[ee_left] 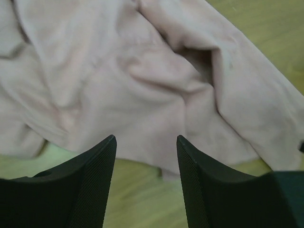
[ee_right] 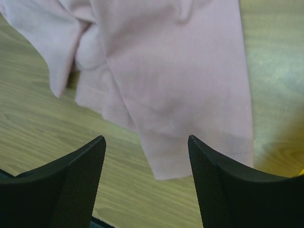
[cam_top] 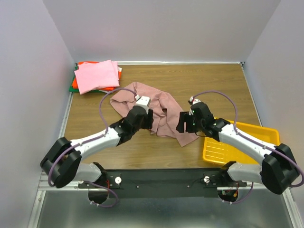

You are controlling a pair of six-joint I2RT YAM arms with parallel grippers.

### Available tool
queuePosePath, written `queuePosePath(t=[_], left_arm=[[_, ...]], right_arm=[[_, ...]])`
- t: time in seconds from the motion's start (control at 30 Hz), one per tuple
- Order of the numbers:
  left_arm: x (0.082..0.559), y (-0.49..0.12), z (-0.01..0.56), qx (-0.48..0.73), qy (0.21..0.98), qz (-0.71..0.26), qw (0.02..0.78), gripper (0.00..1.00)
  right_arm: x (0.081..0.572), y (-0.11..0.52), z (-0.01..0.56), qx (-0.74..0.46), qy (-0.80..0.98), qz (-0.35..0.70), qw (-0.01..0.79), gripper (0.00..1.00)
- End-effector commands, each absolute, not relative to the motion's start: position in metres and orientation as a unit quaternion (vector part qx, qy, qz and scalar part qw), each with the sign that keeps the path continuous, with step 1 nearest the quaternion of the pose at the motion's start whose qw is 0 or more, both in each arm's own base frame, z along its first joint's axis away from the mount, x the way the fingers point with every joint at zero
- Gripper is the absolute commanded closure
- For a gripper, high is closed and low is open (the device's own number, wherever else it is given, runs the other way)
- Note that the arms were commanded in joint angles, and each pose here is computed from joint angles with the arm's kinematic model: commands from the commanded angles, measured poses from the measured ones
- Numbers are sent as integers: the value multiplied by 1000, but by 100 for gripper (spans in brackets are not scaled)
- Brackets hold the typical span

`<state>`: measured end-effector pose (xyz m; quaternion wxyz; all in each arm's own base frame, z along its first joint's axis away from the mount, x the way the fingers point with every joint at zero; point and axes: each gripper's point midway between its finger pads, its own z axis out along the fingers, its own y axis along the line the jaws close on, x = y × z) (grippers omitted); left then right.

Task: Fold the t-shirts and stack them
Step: Flatten the tshirt out

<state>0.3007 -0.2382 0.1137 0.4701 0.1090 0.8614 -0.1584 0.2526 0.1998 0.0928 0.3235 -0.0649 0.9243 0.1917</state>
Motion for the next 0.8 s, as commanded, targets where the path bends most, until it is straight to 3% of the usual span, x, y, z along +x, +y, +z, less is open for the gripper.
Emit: queuePosePath(t=[0.0,0.23,0.77], left_arm=[[265,-262,120,94,847,-259,455,39],[229,-262,107,91,850,-304,421,41],[216,-256,73,91,864,-302,393,41]], right_arm=[[229,203,82,-63,928,223,290,25],[194,199,48,-69,943,233,226,37],[177,200,35,-79,949,229,203,54]])
